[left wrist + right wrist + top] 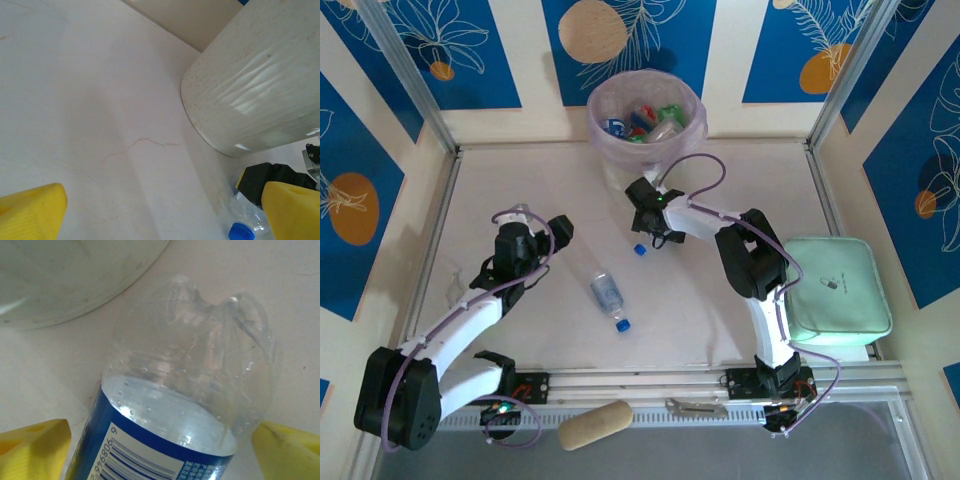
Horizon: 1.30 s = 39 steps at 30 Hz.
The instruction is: Put the plastic bottles in the bin
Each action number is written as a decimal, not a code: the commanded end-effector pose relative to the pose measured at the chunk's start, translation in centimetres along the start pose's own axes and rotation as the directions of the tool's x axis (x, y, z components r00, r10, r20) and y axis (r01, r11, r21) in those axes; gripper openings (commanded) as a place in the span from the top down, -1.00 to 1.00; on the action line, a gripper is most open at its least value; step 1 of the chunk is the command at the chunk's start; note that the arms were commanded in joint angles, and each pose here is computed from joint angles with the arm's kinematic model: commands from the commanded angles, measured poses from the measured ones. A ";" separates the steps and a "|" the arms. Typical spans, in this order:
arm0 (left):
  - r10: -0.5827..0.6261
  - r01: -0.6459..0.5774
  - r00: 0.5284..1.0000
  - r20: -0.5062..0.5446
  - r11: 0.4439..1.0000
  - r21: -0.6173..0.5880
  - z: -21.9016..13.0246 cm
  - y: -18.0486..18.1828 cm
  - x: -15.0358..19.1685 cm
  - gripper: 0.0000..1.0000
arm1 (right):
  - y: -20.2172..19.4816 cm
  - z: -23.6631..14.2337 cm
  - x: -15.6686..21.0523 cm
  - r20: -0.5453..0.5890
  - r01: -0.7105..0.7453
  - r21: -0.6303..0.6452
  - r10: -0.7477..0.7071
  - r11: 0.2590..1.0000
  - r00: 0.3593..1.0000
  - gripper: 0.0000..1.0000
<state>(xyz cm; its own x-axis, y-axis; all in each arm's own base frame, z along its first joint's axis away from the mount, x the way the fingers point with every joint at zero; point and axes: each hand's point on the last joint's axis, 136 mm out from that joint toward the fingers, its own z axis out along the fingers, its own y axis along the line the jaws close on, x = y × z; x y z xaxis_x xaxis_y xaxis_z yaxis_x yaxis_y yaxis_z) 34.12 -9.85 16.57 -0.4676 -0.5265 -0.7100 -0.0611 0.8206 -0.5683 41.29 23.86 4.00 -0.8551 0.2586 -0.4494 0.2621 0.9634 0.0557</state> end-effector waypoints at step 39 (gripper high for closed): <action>-0.012 0.011 0.999 -0.039 1.000 -0.026 2.3 2.5 2.2 -0.99 | -5.2 -28.1 -14.4 0.619 0.243 -0.468 0.119 0.850 0.776 0.07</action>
<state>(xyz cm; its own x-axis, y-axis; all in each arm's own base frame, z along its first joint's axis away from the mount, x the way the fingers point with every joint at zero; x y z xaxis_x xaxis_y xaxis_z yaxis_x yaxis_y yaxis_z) 34.62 -8.94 12.25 -0.5019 -0.5229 -0.6890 -0.1326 0.8336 -0.5362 38.86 15.73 30.14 -0.4580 0.2880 -0.8410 -0.0630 0.9332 0.3539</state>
